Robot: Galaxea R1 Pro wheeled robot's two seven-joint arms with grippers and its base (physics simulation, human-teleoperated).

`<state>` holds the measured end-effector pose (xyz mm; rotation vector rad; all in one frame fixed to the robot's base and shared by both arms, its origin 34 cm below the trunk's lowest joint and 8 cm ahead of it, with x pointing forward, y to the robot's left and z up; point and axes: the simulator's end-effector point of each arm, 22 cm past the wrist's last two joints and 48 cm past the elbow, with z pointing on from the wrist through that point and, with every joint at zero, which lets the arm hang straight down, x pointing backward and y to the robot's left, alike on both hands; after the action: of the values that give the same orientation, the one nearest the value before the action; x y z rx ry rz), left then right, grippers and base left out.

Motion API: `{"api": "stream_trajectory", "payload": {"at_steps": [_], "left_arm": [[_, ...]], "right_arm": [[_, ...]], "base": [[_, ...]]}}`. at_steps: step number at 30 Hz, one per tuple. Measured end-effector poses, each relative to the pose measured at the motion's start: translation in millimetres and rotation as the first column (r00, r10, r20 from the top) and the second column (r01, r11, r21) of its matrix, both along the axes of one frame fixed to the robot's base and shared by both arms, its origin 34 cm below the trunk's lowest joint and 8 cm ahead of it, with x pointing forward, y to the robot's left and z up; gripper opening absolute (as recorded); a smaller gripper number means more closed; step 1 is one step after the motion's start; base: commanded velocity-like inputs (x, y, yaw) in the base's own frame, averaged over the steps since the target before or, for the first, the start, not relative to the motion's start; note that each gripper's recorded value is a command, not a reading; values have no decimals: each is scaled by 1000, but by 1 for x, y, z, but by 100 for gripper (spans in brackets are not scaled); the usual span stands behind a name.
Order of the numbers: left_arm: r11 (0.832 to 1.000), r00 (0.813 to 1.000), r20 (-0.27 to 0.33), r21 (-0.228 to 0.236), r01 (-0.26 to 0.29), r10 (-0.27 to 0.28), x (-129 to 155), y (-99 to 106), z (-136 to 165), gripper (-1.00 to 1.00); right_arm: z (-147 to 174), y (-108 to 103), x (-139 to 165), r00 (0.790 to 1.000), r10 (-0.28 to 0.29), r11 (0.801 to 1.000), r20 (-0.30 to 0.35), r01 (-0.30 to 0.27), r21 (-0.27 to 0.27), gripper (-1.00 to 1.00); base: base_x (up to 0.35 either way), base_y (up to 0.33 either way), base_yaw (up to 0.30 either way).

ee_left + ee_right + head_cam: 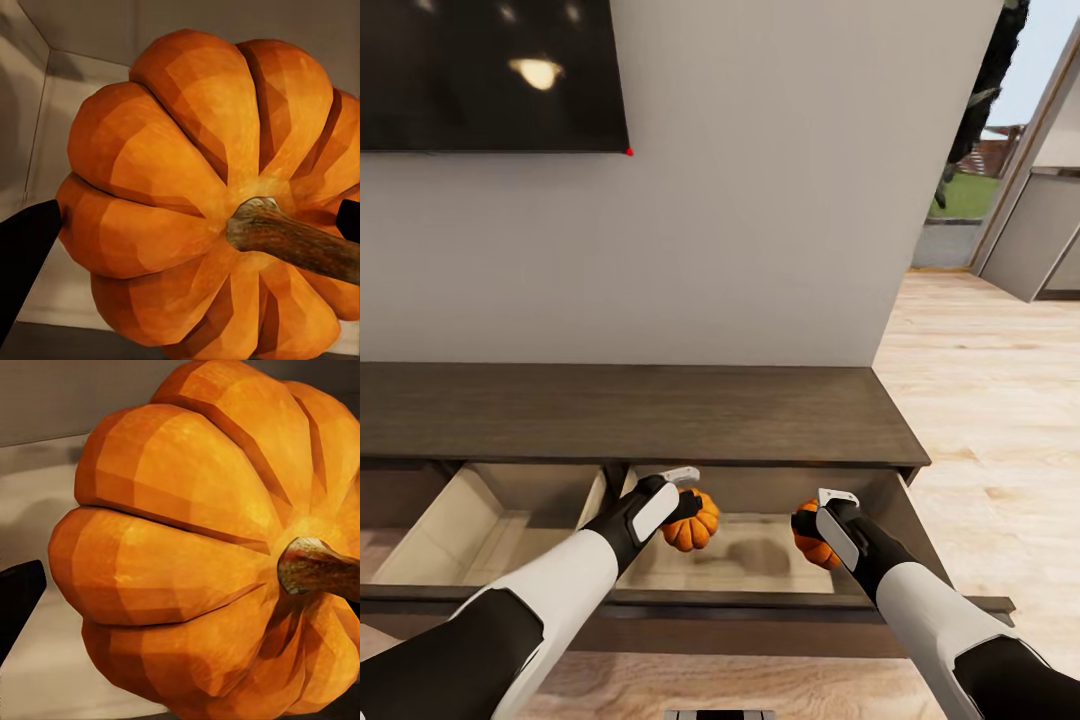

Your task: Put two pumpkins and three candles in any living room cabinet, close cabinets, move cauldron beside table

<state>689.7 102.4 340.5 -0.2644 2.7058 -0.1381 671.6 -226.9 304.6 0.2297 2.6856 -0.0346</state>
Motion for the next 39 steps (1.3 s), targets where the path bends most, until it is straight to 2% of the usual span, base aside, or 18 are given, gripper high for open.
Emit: {"api": "stream_trajectory", "payload": {"at_steps": [12, 39], "left_arm": [[999, 998, -60, 32, -10, 12, -18, 14, -20, -100], [999, 998, -65, 33, -9, 11, -19, 13, -25, -100]], "right_arm": [[0, 1, -1, 1000, 1, 1000, -5, -1, 0, -100], [-7, 1, -4, 1000, 2, 1000, -18, -2, 0, -100]], "base": [[2, 0, 0], [0, 0, 0]]}}
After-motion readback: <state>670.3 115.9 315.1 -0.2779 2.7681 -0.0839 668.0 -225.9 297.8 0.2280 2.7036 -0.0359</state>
